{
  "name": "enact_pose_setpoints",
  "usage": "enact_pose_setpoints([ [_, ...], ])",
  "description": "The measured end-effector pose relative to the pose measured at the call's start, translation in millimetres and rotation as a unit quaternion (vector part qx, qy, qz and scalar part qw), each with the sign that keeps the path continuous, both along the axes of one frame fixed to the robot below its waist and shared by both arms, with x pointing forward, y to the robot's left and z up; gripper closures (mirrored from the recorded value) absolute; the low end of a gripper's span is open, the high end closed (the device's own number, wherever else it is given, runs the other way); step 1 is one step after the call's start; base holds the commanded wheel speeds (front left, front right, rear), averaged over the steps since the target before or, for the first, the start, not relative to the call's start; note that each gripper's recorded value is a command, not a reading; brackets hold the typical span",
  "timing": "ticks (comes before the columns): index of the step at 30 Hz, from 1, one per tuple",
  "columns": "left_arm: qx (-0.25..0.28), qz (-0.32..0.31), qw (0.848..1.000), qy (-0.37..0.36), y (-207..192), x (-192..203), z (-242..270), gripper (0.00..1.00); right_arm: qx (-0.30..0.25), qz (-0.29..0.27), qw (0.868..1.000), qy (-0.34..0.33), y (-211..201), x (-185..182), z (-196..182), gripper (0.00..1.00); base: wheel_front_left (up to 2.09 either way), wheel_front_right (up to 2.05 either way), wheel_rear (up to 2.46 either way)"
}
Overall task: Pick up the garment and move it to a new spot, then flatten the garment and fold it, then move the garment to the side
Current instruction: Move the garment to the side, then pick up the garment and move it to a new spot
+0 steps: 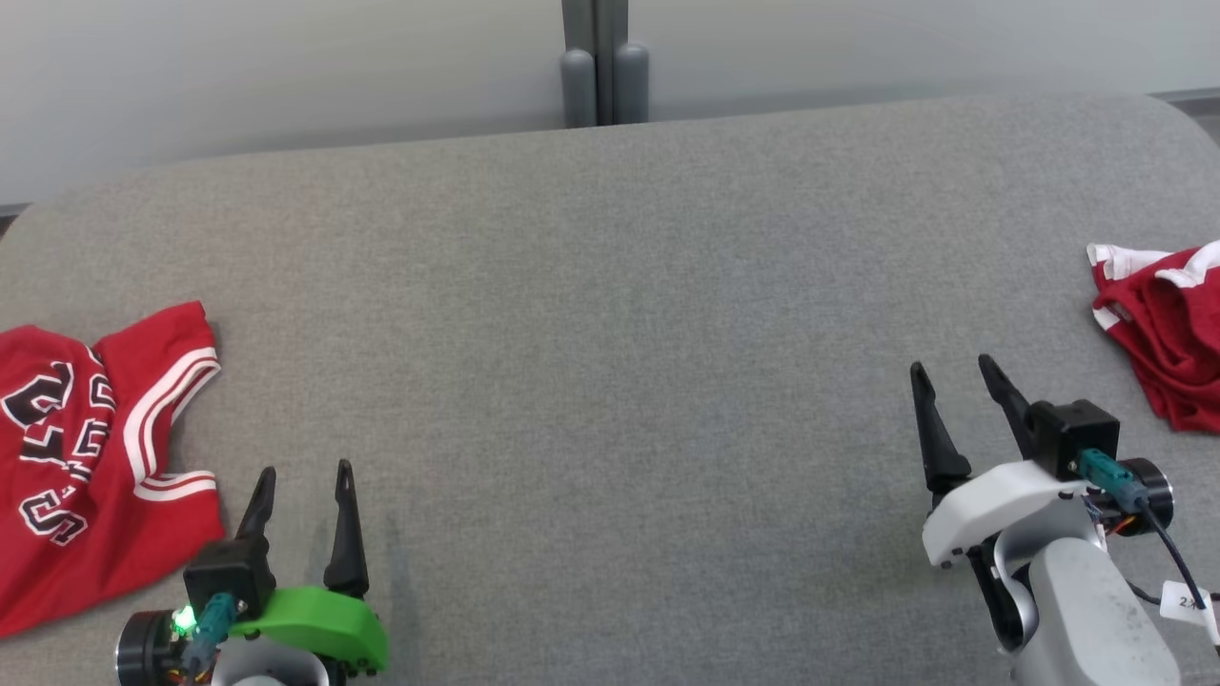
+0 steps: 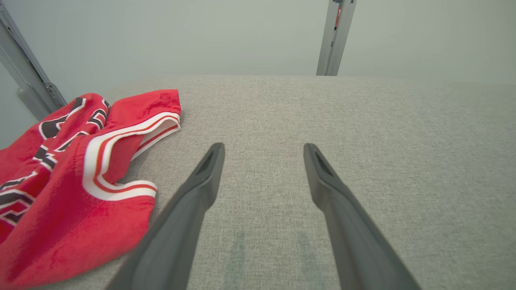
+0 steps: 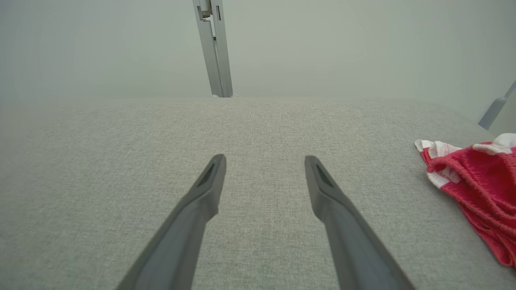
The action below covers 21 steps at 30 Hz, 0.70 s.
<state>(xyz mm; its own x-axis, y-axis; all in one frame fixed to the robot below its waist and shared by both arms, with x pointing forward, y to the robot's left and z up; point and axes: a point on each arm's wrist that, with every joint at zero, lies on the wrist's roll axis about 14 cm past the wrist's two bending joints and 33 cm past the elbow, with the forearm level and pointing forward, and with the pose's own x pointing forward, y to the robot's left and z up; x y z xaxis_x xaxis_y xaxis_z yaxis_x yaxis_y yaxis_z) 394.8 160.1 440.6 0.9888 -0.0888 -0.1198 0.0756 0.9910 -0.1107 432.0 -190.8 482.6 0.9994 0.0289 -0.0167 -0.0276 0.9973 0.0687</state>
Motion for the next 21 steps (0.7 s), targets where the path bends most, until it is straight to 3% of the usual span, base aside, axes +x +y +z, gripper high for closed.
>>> enact_pose_setpoints([
  [9, -0.002, 0.008, 1.000, -0.013, 6.2, -29.5, 9.4, 0.00, 0.007, 0.023, 1.000, 0.010, 17.2, -27.1, -7.4, 0.00, 0.00, 0.00, 0.00],
  [21, -0.009, 0.061, 0.998, -0.003, 34.1, -42.9, 4.3, 0.00, 0.016, 0.089, 0.996, 0.011, 64.5, -16.3, -8.3, 0.00, 0.00, 0.00, 0.00],
])
